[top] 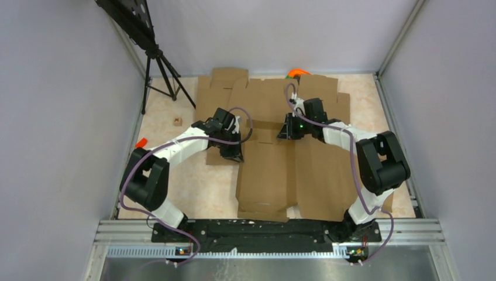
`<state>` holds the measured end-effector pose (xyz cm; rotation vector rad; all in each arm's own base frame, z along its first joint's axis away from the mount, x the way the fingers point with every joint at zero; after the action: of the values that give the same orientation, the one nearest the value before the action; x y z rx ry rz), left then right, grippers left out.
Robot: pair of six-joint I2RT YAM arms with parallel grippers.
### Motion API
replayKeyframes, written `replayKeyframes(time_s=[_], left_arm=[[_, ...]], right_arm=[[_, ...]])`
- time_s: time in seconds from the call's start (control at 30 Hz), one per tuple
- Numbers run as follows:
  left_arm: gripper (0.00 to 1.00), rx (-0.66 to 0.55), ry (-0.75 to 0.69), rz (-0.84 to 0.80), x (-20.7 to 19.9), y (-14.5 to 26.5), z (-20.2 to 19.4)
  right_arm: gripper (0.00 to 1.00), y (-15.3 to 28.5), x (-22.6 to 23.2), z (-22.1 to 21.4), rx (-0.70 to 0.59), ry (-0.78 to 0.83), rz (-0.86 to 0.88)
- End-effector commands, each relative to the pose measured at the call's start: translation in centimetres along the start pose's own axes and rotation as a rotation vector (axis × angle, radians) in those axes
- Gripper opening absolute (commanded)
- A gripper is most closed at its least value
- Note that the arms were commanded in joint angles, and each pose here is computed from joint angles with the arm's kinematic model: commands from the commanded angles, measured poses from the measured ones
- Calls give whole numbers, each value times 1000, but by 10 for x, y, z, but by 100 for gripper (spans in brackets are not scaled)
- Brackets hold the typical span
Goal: Fold the paper box
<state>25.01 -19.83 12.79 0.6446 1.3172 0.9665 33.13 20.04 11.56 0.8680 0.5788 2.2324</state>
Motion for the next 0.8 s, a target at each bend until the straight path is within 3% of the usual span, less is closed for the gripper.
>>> replayKeyframes(time_s=[0.0, 0.5, 0.77], left_arm=[[13, -10, -13, -77, -12, -3, -1], [13, 5, -7, -128, -15, -3, -11], [13, -3, -7, -108, -14, -1, -9]], right_arm=[[20, -5, 14, 1, -10, 22, 12], [18, -27, 36, 3, -157, 21, 39], [30, 7, 53, 47, -216, 165, 6]])
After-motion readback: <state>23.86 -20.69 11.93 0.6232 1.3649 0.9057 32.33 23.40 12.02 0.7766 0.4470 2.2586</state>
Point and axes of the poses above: each gripper's point midway between its finger pads, its own y axis back along the fingers, its own x axis along the line the jaws close on, z = x × y, the point moved 6 cm from there along y, back along the fingers, and after that the axes turned 12 degrees about y, right-handed, at the moved point
